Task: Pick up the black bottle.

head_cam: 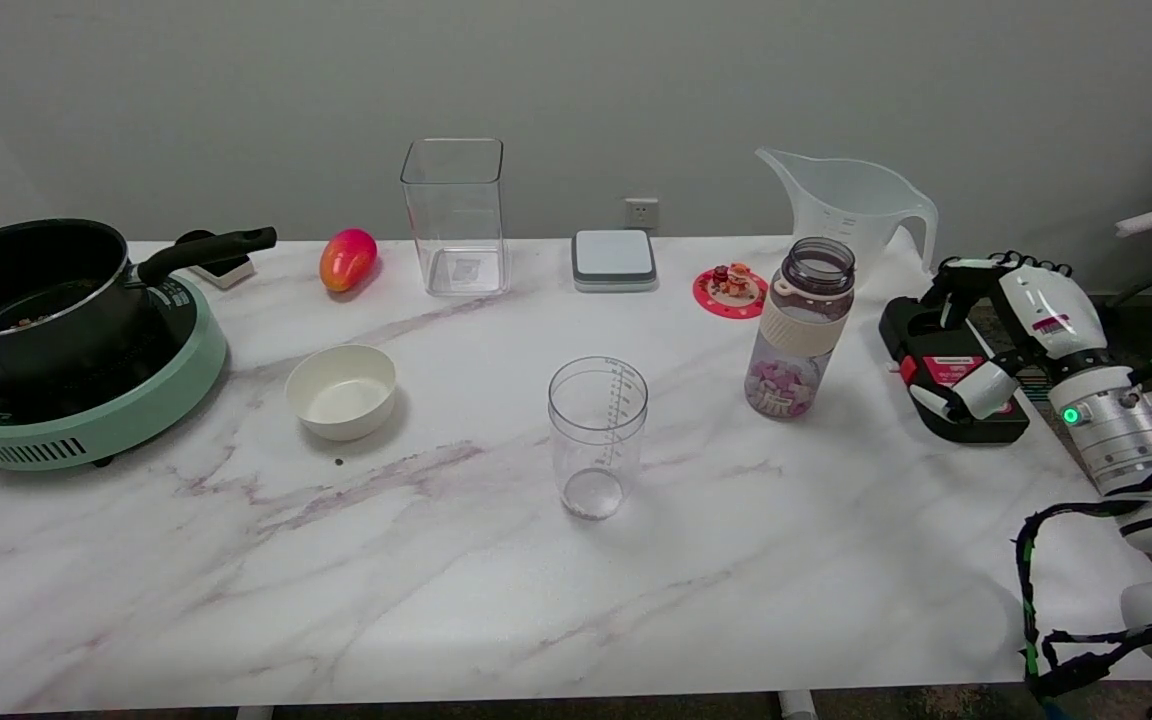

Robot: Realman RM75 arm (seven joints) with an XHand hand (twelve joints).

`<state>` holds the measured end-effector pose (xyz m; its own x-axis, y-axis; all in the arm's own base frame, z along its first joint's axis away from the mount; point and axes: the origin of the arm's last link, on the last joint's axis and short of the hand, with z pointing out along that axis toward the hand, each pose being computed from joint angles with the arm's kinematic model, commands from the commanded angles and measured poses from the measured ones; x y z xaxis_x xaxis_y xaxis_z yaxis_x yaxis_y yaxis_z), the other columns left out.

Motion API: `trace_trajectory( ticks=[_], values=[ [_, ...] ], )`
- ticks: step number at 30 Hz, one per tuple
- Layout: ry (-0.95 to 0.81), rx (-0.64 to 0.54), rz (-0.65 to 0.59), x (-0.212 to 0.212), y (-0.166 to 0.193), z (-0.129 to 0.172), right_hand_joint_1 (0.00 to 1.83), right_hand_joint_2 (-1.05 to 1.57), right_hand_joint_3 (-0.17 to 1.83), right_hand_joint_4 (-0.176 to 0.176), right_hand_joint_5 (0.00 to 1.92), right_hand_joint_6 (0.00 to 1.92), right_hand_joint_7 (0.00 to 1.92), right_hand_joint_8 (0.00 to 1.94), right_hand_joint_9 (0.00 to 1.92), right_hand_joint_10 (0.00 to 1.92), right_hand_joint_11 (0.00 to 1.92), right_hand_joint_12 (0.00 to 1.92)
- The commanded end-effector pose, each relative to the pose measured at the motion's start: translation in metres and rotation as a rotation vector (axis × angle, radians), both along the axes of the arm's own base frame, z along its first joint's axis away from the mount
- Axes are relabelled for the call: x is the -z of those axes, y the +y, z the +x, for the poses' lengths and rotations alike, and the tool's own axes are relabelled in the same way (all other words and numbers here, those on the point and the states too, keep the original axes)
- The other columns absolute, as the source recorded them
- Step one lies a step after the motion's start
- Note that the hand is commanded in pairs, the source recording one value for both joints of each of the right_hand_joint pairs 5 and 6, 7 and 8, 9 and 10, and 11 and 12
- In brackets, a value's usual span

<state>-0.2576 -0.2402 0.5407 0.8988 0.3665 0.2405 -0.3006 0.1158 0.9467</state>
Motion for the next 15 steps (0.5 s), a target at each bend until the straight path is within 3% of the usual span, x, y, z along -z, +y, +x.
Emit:
trace_trajectory(
  ticks=[1, 7, 9, 15],
  values=[
    [-0.198, -0.088, -0.074, 0.005, 0.023, -0.013, 1.21, -0.43, 1.40, 0.000, 0.64, 0.64, 1.08, 1.08, 0.87, 0.87, 0.60, 0.60],
    [-0.511, -0.163, -0.049, 0.029, -0.003, -0.013, 1.25, -0.68, 1.51, 0.000, 0.49, 0.49, 0.72, 0.72, 0.73, 0.73, 0.66, 0.66],
    [-0.651, -0.179, -0.031, 0.037, -0.015, -0.017, 1.26, -0.68, 1.48, 0.000, 0.48, 0.48, 0.68, 0.68, 0.67, 0.67, 0.66, 0.66],
    [-0.806, -0.183, 0.069, 0.055, -0.034, -0.018, 1.26, -0.71, 1.41, 0.000, 0.42, 0.42, 0.61, 0.61, 0.60, 0.60, 0.66, 0.66]
  ],
)
